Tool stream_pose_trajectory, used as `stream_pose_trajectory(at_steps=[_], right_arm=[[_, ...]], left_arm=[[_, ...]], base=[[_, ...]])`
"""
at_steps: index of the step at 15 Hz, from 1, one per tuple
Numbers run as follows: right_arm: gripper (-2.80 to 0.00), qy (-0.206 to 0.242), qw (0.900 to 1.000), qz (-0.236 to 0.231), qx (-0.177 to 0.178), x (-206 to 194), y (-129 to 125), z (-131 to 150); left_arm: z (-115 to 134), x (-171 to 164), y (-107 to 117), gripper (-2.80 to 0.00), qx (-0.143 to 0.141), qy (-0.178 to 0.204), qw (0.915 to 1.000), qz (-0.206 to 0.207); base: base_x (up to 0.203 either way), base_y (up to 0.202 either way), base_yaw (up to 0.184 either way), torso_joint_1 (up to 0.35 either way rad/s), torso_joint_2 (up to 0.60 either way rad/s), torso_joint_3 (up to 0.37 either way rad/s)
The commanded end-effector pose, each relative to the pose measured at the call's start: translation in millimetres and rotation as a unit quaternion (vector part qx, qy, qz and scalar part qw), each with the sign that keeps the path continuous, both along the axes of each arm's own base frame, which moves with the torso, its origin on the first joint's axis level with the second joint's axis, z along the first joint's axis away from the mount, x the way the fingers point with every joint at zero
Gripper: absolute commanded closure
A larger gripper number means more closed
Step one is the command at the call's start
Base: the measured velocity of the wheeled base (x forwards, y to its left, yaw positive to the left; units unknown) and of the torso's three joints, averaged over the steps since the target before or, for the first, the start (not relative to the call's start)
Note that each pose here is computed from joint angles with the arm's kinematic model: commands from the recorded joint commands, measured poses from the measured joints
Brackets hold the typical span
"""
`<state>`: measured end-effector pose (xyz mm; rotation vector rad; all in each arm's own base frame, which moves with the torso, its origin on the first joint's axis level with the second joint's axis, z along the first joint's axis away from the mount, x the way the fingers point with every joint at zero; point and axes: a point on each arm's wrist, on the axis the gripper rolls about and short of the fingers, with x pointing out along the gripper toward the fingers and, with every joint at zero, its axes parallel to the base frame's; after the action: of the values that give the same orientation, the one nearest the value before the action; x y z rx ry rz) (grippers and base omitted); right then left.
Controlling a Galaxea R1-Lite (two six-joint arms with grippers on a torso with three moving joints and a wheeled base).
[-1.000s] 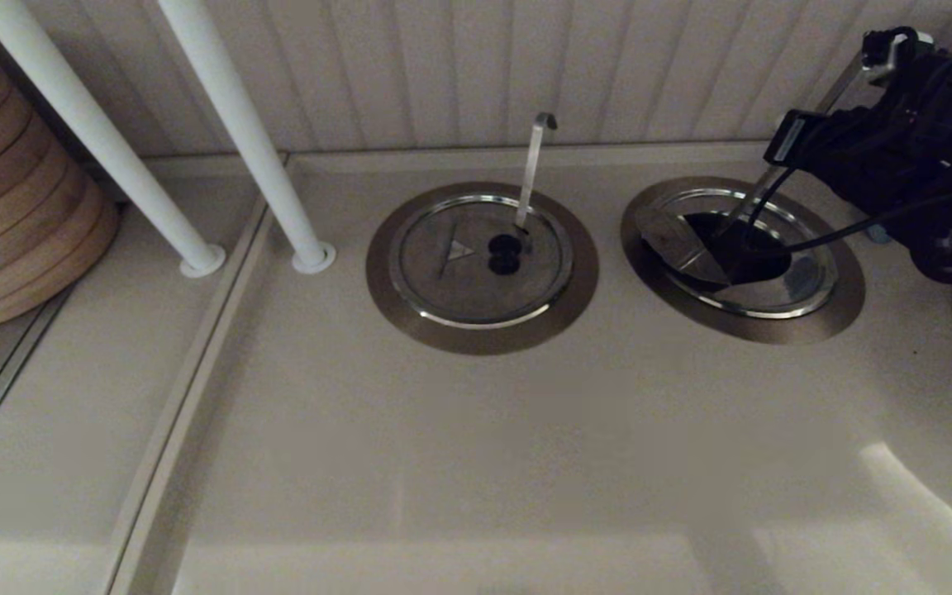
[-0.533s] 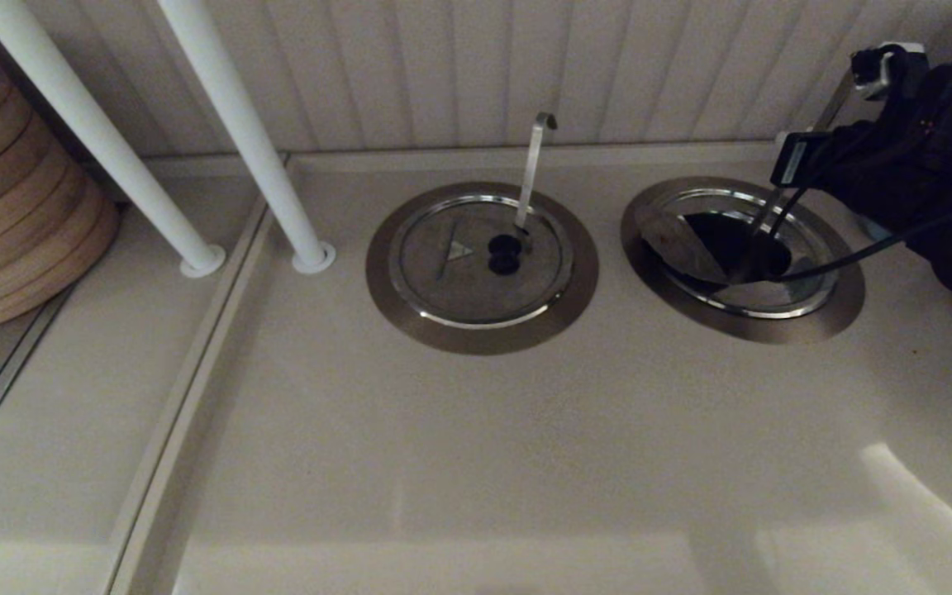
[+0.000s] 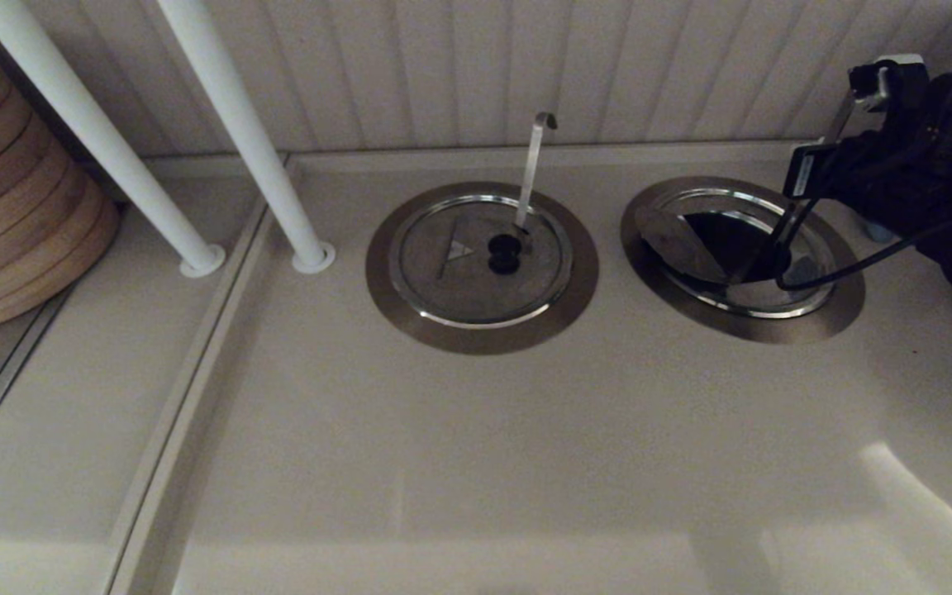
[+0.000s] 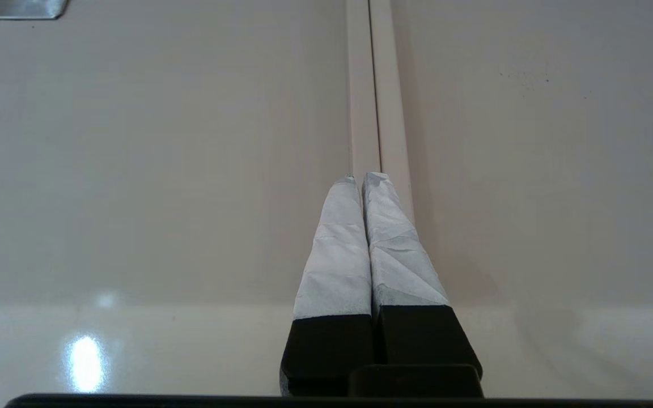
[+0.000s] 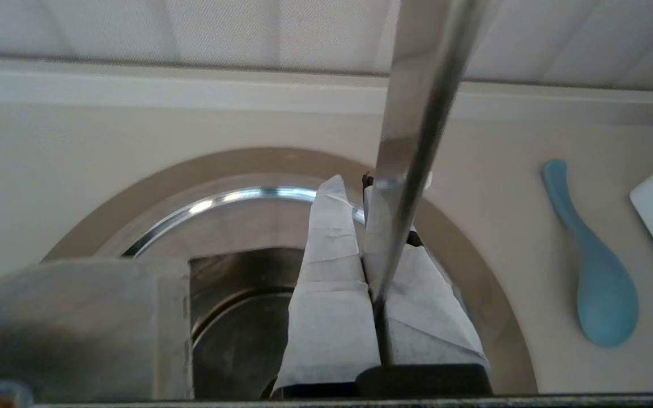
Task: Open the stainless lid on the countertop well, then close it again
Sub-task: Stir with a spoon
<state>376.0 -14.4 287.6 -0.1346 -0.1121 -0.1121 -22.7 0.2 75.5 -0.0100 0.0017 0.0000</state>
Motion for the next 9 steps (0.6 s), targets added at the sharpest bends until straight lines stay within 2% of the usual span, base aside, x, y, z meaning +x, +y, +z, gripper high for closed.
stream_pose_trajectory(at_steps=[1, 4, 6, 9], right_arm=[[0.00, 0.002, 1.000, -0.009, 0.003, 12, -1, -7], [0.00, -0.032, 0.999, -0.025, 0.024, 23, -1, -5], [0.00, -0.056, 0.997, -0.016, 0.056, 26, 2, -1], [0.00, -0.064, 0.994, 0.004, 0.090, 22, 8, 4]], left_arm=[[0, 0, 0, 0.00, 0.000, 0.000, 1.0000, 0.000], [0, 0, 0, 0.00, 0.000, -0.001, 1.0000, 0.000], [0, 0, 0, 0.00, 0.000, -0.001, 1.0000, 0.000], [0, 0, 0, 0.00, 0.000, 0.000, 1.0000, 0.000]], base=[[0.000, 0.000, 0.000, 0.000, 0.00, 0.000], [0.000, 0.000, 0.000, 0.000, 0.00, 0.000], [0.000, 0.000, 0.000, 0.000, 0.00, 0.000], [0.000, 0.000, 0.000, 0.000, 0.00, 0.000]])
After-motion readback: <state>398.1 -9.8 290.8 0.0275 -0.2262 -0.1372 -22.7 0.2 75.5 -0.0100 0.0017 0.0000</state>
